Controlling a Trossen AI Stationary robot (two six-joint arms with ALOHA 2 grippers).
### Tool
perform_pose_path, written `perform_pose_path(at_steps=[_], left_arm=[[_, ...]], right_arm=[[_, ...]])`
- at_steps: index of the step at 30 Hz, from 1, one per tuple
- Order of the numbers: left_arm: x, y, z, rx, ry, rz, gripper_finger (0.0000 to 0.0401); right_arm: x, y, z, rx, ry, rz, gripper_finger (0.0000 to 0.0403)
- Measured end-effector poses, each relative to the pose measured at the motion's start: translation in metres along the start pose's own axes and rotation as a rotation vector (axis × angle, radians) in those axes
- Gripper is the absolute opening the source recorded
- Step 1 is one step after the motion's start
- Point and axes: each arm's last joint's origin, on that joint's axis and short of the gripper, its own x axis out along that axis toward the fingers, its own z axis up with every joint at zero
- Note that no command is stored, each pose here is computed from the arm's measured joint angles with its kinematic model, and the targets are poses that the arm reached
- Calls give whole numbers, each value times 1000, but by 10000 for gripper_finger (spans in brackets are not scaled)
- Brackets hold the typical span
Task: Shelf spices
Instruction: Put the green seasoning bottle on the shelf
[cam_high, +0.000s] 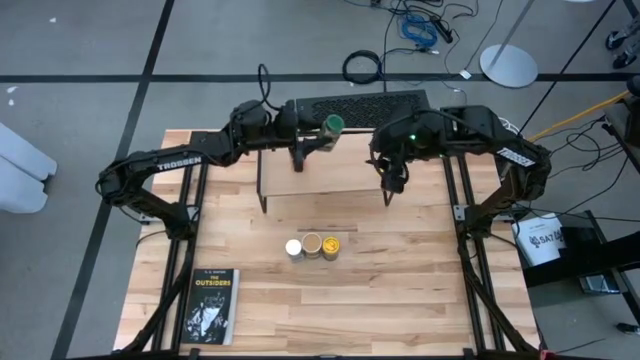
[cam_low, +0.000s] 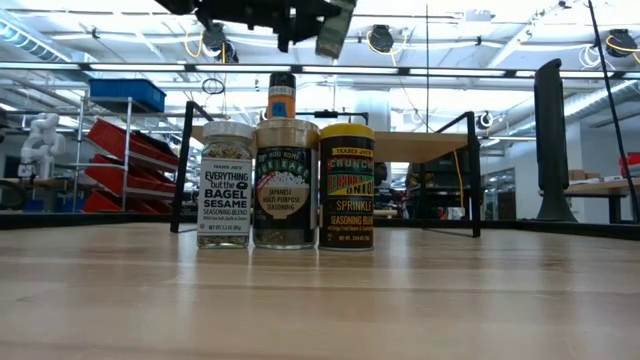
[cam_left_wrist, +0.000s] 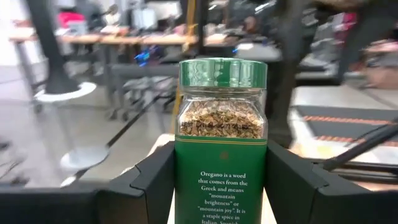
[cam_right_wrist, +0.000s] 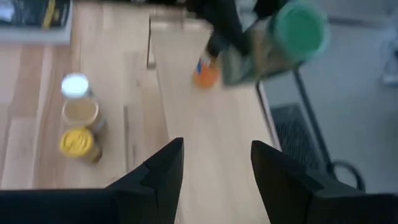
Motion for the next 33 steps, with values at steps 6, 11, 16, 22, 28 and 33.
perform_pose_path(at_steps=[6, 11, 16, 22, 28, 33], left_arm=[[2, -10, 6, 5, -62, -115, 207], [4, -21, 7, 24, -68, -183, 207], [7, -32, 8, 55, -77, -209, 207], [8, -34, 8, 81, -83, -175, 207], [9, -36, 11, 89, -118, -171, 207], [13, -39, 8, 90, -123, -175, 207]], right_arm=[[-1, -3, 15, -36, -157, -25, 176], [0, -9, 16, -39, -167, -45, 219], [1, -12, 16, -37, -164, -46, 292], [0, -10, 17, -19, -181, 7, 344], [5, -12, 21, -6, -210, 49, 349], [10, -11, 25, -16, -231, 90, 343]])
